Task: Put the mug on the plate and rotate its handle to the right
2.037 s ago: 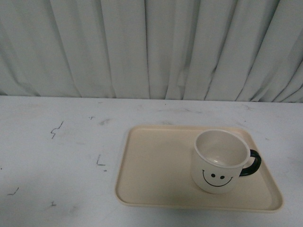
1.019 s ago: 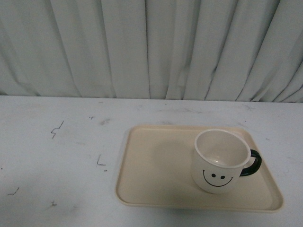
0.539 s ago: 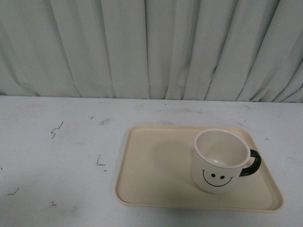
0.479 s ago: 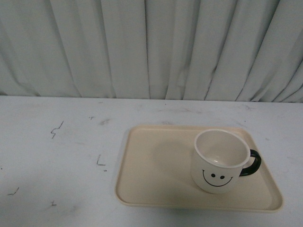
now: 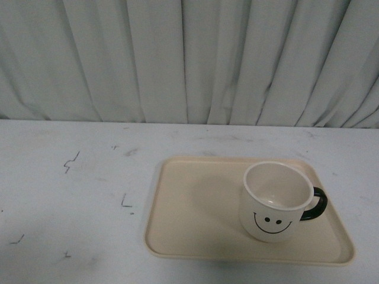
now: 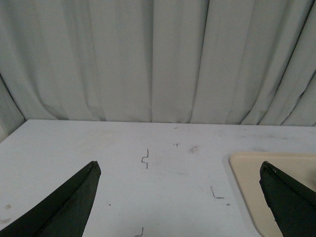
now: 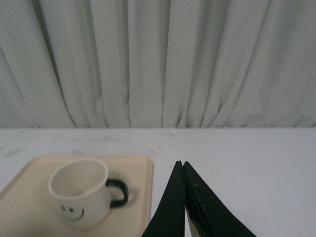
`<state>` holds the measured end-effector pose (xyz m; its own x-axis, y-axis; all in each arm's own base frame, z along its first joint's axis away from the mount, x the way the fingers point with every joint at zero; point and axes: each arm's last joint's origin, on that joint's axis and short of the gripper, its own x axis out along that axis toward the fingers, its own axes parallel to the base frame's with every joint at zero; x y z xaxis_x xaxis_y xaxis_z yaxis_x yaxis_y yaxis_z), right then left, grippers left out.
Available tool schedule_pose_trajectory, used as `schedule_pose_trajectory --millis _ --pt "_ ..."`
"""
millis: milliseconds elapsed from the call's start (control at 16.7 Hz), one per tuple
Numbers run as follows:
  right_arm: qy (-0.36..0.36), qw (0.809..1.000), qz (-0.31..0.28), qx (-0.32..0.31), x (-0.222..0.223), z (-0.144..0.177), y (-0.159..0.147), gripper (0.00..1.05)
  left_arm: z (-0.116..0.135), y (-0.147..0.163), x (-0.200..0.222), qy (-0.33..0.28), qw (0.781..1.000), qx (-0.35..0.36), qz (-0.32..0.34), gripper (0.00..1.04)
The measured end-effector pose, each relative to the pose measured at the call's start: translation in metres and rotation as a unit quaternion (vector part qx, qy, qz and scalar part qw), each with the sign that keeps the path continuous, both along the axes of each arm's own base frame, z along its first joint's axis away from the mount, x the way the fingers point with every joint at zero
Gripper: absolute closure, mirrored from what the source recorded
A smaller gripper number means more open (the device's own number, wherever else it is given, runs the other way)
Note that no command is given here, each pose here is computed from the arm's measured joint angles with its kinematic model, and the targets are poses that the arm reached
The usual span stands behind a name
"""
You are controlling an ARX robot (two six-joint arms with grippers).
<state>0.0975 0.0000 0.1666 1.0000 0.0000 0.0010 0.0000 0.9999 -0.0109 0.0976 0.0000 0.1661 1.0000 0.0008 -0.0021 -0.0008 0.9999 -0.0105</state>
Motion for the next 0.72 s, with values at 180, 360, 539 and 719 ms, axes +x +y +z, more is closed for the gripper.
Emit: schedule_pose_trajectory --millis 180,360,539,719 --pt "0.001 1.000 0.000 0.000 -0.0002 -0.0003 0.0000 1.03 0.0000 0.0000 0.0000 0.000 1.000 0.000 0.000 0.07" --pt "-0.001 1.000 0.000 0.000 -0.0003 0.0002 0.0000 0.75 0.0000 0.0000 0.0000 0.000 1.000 0.000 0.000 0.07" --pt "-0.001 1.000 0.000 0.000 -0.0003 0.0001 0.0000 0.35 0.0000 0.0000 0.0000 0.000 1.000 0.000 0.000 0.07" --pt "-0.001 1.000 0.000 0.000 -0.0003 0.0001 0.0000 0.05 0.0000 0.0000 0.0000 0.000 1.000 0.000 0.000 0.07"
